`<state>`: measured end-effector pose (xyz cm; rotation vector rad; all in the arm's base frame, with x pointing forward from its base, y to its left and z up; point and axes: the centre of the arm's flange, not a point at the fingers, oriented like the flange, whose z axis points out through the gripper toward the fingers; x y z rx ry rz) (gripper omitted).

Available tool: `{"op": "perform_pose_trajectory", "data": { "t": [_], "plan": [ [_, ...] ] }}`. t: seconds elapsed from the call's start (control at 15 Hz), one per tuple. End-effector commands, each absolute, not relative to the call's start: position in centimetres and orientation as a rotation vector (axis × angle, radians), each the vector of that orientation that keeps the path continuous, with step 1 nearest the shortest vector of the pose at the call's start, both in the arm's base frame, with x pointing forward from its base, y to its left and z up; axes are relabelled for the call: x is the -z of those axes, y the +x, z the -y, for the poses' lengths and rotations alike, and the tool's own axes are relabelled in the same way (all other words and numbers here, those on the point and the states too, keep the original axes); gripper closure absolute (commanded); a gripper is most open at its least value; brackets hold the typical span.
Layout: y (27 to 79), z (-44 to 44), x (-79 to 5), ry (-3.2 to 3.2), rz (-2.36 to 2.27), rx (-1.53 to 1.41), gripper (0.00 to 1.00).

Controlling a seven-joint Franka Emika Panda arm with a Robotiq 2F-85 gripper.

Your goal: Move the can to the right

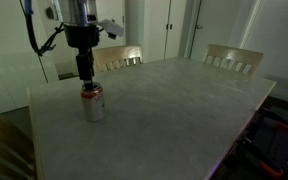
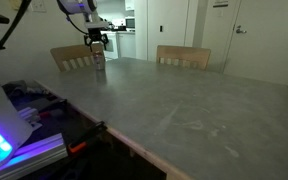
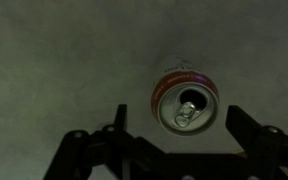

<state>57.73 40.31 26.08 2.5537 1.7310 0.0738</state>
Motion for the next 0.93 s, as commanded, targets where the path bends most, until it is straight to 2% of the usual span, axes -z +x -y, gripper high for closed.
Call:
{"op": "perform_pose_trajectory", "data": {
  "t": [0.0,0.53,0.67,0.87],
  "plan": [
    [58.2,-39.7,-25.6,2.568,-1.753,-0.042,0.0],
    [57.3,-40.5,-23.7,2.576,-1.792,0.014,0.0],
    [57.2,-40.5,-23.6,2.576,-1.799,0.016,0.26],
    [57.2,-40.3,-23.5,2.574,-1.802,0.02,0.48]
  ]
}}
